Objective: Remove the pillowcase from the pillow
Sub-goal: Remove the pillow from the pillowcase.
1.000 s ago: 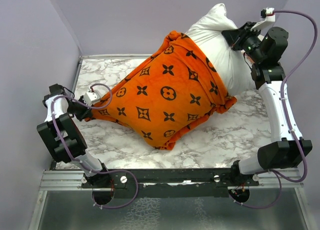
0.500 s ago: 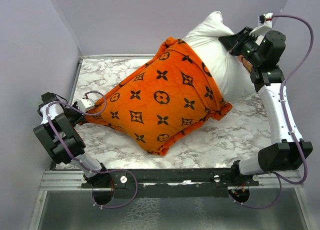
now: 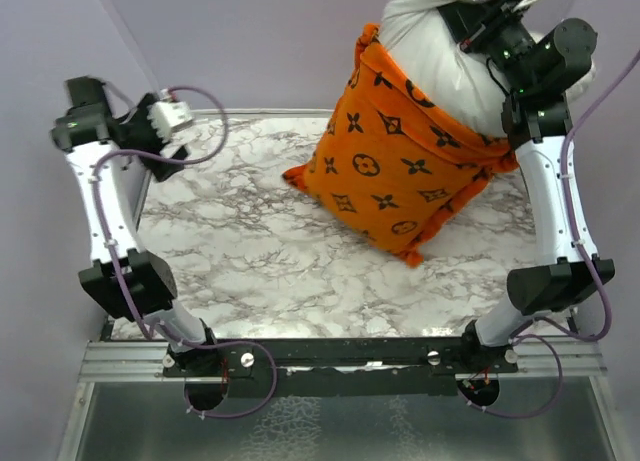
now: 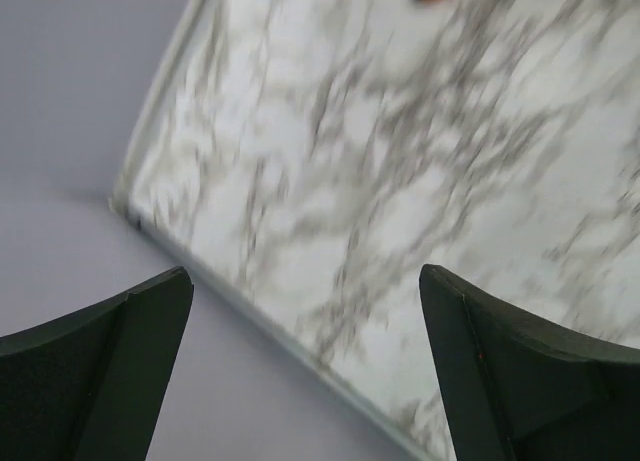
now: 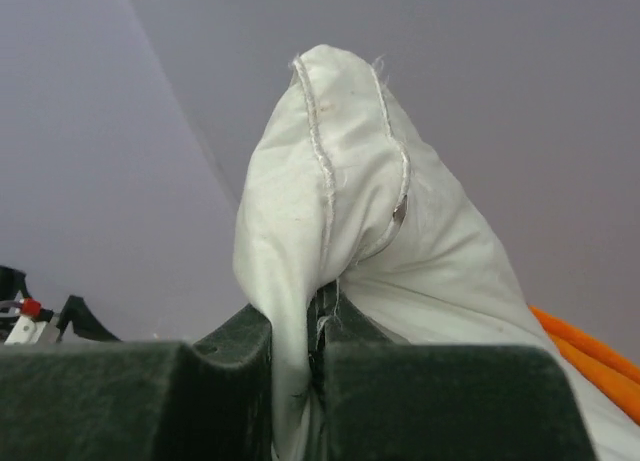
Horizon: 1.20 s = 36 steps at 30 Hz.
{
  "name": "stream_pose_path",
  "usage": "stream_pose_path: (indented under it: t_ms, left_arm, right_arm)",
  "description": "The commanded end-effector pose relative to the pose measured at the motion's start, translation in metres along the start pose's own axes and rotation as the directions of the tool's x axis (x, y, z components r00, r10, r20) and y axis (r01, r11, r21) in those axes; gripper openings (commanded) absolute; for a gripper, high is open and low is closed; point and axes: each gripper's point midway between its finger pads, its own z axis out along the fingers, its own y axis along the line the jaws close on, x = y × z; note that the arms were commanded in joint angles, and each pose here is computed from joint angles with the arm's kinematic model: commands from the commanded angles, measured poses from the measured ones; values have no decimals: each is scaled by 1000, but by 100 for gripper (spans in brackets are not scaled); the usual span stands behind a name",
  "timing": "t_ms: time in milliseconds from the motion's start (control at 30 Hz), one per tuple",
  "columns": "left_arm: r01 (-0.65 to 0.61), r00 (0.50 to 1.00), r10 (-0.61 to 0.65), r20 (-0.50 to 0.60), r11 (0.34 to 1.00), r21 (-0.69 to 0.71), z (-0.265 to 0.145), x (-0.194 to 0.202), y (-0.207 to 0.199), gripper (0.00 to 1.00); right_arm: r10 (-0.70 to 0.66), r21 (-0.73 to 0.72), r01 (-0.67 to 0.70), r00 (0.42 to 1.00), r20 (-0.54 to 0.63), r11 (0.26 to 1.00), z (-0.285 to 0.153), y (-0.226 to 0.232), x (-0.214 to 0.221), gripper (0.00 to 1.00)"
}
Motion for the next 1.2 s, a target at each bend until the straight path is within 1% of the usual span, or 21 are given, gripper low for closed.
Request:
stream_pose_path:
  t_ms: [0, 67, 133, 200, 267, 300, 367, 533, 600, 667, 767, 800, 833, 867, 900, 933, 967, 1000, 1033, 1067, 1167]
  left_arm:
    - [13, 935, -59, 349, 991, 133, -25, -163, -71, 99]
    - [73, 850, -128, 511, 989, 127, -43, -218, -66, 99]
    - [81, 747, -148, 648, 988, 132, -66, -261, -63, 99]
    - [43, 666, -148, 731, 986, 160, -84, -291, -73, 99]
    - [-1, 602, -145, 785, 983, 182, -99, -319, -84, 99]
    - [-12, 588, -158, 793, 979, 204, -103, -330, -90, 99]
    - [-16, 576, -160, 801, 978, 206, -103, -346, -93, 99]
    - [-27, 595, -105, 796, 988, 151, -88, -362, -90, 99]
    - [-31, 599, -60, 798, 995, 98, -85, -361, -85, 99]
    - [-65, 619, -16, 785, 995, 71, -78, -353, -88, 99]
    - [-125, 655, -6, 755, 985, 117, -64, -335, -105, 98]
    - [-151, 666, -9, 746, 977, 147, -60, -330, -113, 96]
    - [-171, 677, -16, 736, 969, 178, -56, -325, -120, 90]
    - [-180, 690, -25, 723, 962, 205, -51, -322, -127, 80]
    - [-181, 703, -31, 711, 958, 221, -45, -320, -131, 65]
    - [-178, 712, -29, 702, 959, 220, -39, -318, -131, 34]
    - [-160, 717, -22, 697, 968, 195, -34, -319, -127, 14]
    - [-127, 715, -24, 699, 978, 164, -32, -321, -119, 1]
    - [-90, 707, -14, 707, 990, 111, -36, -324, -109, 0]
    - [-64, 705, 0, 710, 996, 64, -39, -326, -100, 0]
    - [-18, 727, 50, 685, 998, -54, -42, -326, -76, 0]
  right_arm:
    - [-173, -320, 263, 944, 282, 910, 3, 132, -93, 1]
    - [-187, -400, 274, 952, 243, 875, 10, 156, -81, 1]
    - [-190, -480, 262, 962, 194, 837, 12, 179, -56, 1]
    - [-195, -526, 228, 974, 119, 819, 14, 194, -12, 1]
    - [-202, -569, 205, 977, 70, 797, 9, 214, 22, 1]
    - [-202, -595, 188, 978, 45, 782, 7, 225, 38, 1]
    - [-199, -649, 152, 980, 0, 745, 4, 249, 69, 1]
    - [-218, -756, 95, 974, -64, 648, 1, 305, 112, 1]
    - [-215, -783, 73, 973, -79, 618, -3, 316, 117, 1]
    - [-207, -793, 63, 975, -81, 606, -6, 320, 118, 1]
    - [-193, -794, 59, 978, -74, 605, -10, 321, 114, 1]
    - [-188, -795, 60, 980, -69, 604, -11, 322, 112, 1]
    - [-182, -794, 58, 981, -67, 604, -12, 323, 110, 1]
    - [-177, -793, 58, 982, -64, 606, -12, 323, 107, 1]
    - [-170, -788, 52, 983, -67, 613, -13, 323, 105, 4]
    - [-164, -779, 49, 984, -70, 625, -13, 322, 102, 15]
    - [-160, -763, 48, 984, -73, 645, -12, 319, 99, 29]
    - [-153, -736, 49, 985, -75, 675, -13, 315, 94, 40]
    - [-147, -702, 57, 987, -68, 710, -15, 307, 88, 50]
    - [-137, -665, 64, 989, -58, 744, -17, 295, 83, 57]
    - [-95, -556, 64, 995, -28, 829, -39, 248, 61, 73]
